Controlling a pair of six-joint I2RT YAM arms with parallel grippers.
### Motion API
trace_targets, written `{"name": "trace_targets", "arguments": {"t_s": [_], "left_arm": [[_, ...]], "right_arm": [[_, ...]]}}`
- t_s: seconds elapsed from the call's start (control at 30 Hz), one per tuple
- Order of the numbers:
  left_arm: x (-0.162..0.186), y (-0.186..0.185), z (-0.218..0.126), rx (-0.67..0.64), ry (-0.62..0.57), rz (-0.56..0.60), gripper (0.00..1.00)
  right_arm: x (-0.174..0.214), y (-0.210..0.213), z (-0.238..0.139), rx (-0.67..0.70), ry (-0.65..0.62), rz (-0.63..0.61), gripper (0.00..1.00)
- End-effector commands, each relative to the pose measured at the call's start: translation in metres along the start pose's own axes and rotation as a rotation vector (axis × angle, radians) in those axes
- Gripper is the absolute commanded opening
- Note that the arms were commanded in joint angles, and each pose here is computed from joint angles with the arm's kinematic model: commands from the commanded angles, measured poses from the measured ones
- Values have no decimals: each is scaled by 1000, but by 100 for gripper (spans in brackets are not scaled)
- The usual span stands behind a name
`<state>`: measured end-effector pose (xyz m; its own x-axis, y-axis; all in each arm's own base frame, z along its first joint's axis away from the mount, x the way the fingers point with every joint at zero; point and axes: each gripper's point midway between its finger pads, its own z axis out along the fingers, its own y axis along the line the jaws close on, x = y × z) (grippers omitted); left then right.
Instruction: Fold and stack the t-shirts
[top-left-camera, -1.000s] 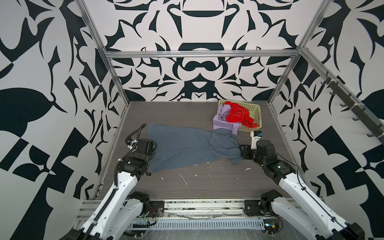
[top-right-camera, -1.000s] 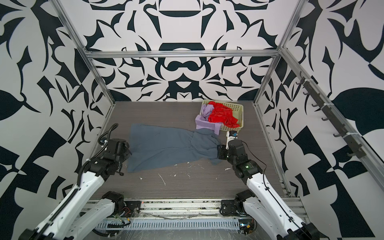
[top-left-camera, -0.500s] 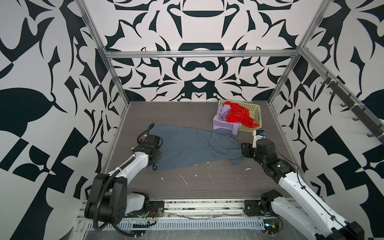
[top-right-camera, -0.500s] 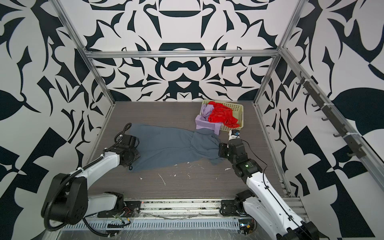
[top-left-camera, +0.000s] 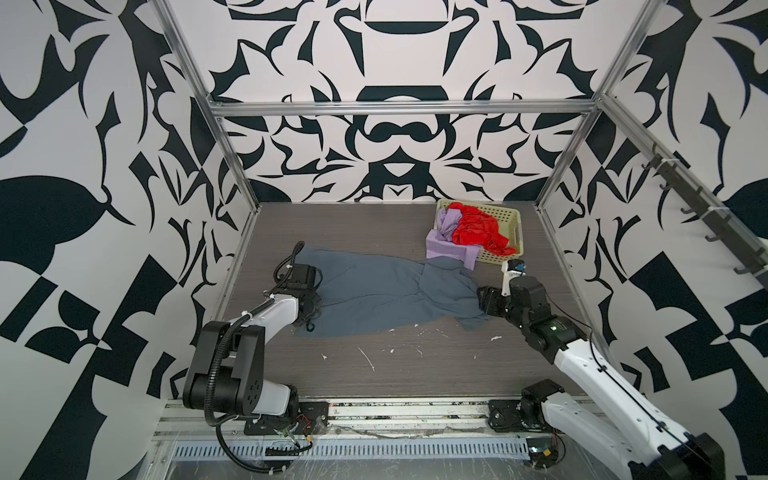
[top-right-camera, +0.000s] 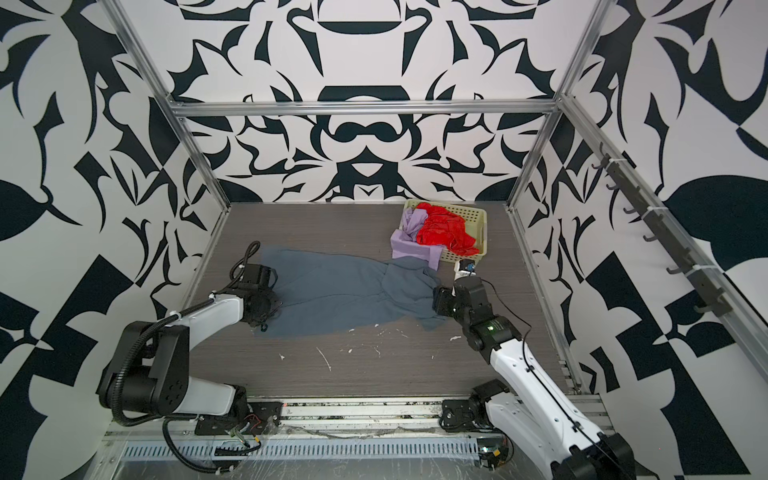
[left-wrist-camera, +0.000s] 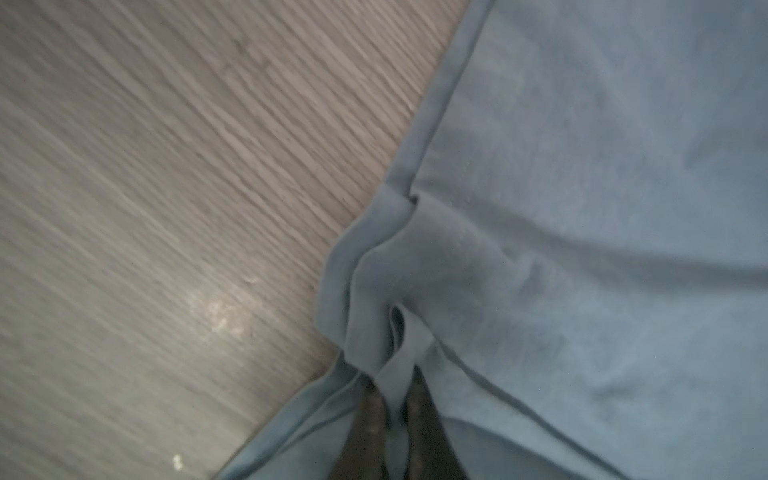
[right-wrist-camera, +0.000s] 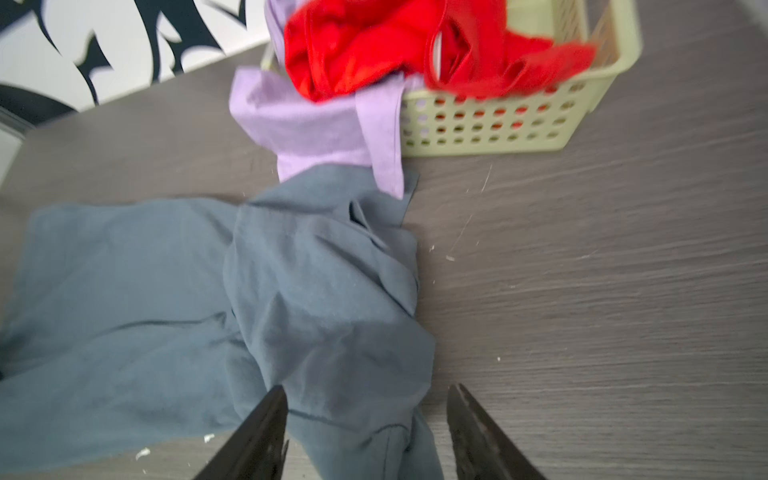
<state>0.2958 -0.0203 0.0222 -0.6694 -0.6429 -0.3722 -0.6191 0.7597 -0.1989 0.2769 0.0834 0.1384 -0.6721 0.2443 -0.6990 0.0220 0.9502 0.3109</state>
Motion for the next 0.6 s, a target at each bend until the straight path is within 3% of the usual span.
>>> {"name": "trace_targets", "arguments": {"t_s": [0.0, 0.1, 0.13, 0.23, 0.33, 0.57], "left_arm": [[-3, 6, -16, -21, -10, -6, 0], [-8, 10, -32, -15, -38, 0, 0], [-9, 10, -37, -10, -44, 1, 0], [-12, 11, -52, 9, -62, 10, 0], [-12, 12, -60, 17, -66, 19, 0], [-18, 17, -81, -1, -90, 54, 0]], "right_arm": [[-7, 9, 4, -22, 12, -32, 65], [-6, 13, 11, -44, 23, -30, 59], [-6, 15, 14, -50, 27, -29, 53], [-4, 16, 20, -46, 53, -16, 24], [-7, 15, 20, -28, 60, -10, 4], [-31, 11, -2, 0, -47, 2, 0]]}}
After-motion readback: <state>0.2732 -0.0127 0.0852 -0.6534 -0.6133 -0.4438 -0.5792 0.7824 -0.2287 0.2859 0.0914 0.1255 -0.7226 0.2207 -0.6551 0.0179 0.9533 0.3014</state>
